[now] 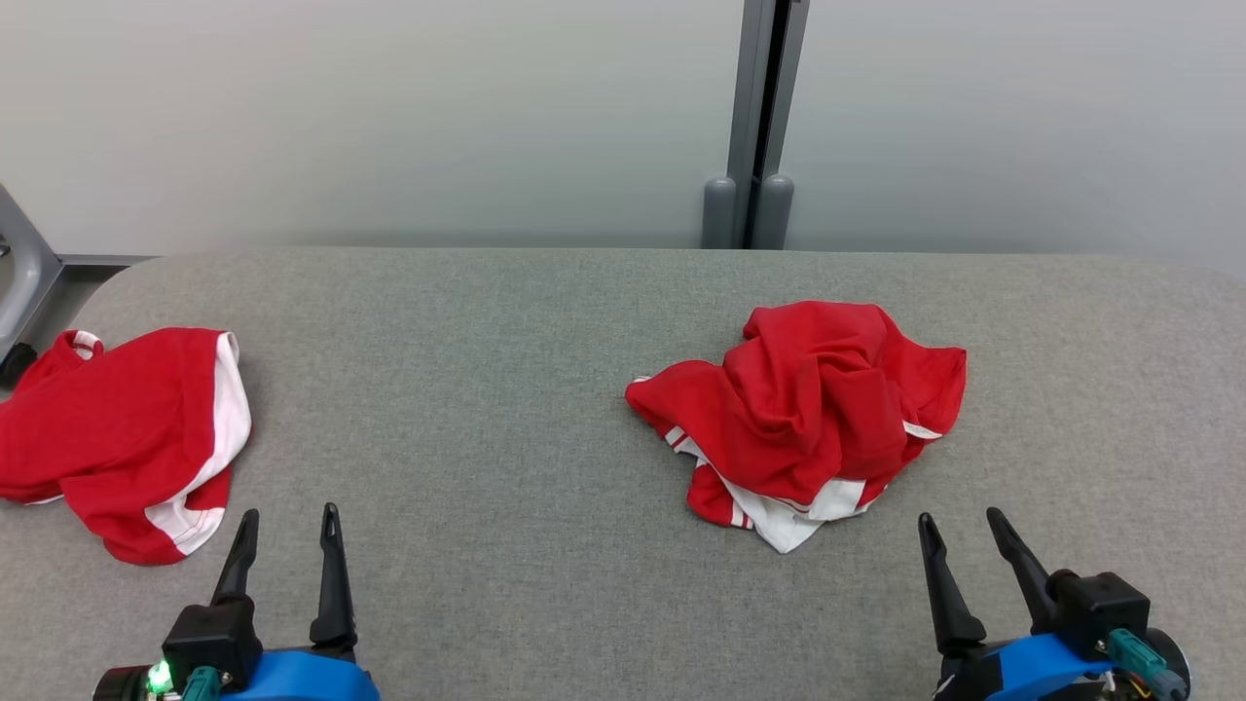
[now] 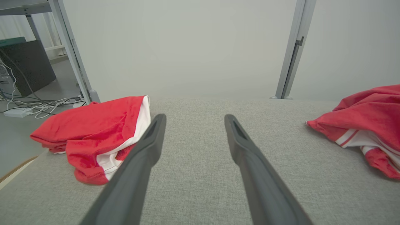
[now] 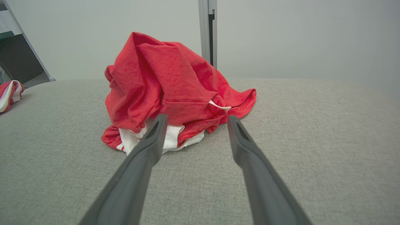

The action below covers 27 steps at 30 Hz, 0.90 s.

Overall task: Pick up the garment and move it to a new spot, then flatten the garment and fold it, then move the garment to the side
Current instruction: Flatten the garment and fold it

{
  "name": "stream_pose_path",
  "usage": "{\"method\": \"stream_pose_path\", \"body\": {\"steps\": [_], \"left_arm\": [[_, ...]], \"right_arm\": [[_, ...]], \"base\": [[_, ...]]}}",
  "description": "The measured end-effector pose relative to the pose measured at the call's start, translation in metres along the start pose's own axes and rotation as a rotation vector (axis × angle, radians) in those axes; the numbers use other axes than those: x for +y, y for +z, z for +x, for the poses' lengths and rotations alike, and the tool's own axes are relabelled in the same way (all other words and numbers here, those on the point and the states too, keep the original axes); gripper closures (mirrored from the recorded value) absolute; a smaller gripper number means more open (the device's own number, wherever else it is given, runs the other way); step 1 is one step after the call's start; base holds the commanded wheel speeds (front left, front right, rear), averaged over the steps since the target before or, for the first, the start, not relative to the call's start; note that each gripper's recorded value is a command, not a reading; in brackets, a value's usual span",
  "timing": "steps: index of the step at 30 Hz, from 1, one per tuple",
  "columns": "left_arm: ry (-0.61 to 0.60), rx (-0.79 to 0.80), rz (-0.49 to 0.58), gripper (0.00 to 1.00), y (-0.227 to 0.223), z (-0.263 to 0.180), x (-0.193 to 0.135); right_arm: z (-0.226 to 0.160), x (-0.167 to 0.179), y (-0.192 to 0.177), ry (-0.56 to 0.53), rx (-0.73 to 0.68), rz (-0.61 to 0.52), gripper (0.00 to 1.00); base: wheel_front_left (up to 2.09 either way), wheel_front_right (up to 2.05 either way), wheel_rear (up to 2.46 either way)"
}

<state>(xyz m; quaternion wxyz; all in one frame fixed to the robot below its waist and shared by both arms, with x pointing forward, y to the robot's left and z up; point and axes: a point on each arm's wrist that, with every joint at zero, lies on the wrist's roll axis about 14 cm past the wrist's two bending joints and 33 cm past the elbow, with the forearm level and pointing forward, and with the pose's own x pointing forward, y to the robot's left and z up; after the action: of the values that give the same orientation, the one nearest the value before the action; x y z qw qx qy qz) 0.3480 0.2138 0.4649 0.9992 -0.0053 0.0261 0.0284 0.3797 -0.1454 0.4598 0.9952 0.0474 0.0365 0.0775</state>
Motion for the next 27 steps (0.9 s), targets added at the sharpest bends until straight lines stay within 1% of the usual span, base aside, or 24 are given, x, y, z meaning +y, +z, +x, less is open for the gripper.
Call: {"method": "stream_pose_path", "body": {"steps": [9,14,19,23,27], "left_arm": [[0.004,-0.004,0.001,0.00,0.001,0.000,0.001],[0.010,-0.006,-0.002,0.00,0.002,-0.001,0.003],[0.015,-0.010,-0.003,0.00,0.004,0.001,0.004],[0.020,-0.008,-0.003,0.00,0.003,0.003,0.006],[0.026,-0.012,-0.002,0.00,0.005,0.006,0.008]], "right_arm": [[-0.001,0.003,-0.002,0.008,0.006,-0.001,0.00],[0.003,0.023,-0.005,0.075,0.018,-0.031,0.00],[0.020,0.050,-0.002,0.167,0.016,-0.075,0.00],[0.033,0.065,-0.011,0.222,0.051,-0.105,0.00],[0.044,0.072,-0.029,0.254,0.118,-0.125,0.00]], "base": [[0.00,0.00,0.00],[0.00,0.00,0.00],[0.00,0.00,0.00],[0.00,0.00,0.00],[0.00,0.00,0.00]]}}
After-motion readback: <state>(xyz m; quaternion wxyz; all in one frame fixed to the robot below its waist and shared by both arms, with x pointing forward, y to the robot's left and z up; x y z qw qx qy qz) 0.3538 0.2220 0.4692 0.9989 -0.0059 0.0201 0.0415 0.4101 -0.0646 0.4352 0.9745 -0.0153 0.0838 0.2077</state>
